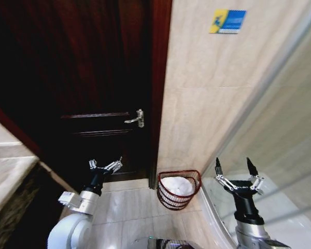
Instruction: Discard the used towel into the hamper.
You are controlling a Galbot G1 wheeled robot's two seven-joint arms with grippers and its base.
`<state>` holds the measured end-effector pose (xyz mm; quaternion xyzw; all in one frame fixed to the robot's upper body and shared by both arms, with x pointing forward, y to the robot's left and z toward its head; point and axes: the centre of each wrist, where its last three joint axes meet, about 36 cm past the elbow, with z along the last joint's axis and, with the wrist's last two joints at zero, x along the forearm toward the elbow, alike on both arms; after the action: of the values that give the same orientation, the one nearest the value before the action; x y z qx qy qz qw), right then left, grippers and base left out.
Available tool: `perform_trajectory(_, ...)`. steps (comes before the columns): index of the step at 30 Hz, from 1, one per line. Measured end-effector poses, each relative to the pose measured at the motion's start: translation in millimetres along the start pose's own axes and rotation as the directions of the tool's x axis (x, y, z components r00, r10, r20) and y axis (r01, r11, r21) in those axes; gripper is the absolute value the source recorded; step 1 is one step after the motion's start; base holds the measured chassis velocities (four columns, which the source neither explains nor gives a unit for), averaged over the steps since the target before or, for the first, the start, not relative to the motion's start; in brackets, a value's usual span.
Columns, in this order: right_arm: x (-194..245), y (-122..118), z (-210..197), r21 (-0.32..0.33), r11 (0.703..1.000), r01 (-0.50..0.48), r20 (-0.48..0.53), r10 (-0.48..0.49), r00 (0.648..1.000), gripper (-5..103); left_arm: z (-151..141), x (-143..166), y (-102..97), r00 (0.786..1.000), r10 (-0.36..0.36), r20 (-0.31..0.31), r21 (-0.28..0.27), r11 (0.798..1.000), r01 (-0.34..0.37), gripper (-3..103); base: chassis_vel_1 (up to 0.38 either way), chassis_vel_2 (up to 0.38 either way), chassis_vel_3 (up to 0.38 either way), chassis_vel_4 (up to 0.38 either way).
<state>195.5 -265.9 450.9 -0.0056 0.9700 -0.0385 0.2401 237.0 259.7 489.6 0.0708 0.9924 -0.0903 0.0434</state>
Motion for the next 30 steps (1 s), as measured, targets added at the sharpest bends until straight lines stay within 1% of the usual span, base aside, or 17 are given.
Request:
perform_trajectory(18,-0.7,2.4,6.7,-0.01,1.0,0.016,0.011,-0.016,1.0,100,0.0,0.0,0.0,1.0,0.0,0.0,0.0,1.0,0.0,100,-0.126,-0.125,-0.124,-0.129)
perform_trajectory(30,-2.3,2.3,6.8,-0.011,1.0,0.007,0.018,-0.006,1.0,100,0.0,0.0,0.0,1.0,0.0,0.0,0.0,1.0,0.0,100,-0.12,-0.126,-0.128,-0.126)
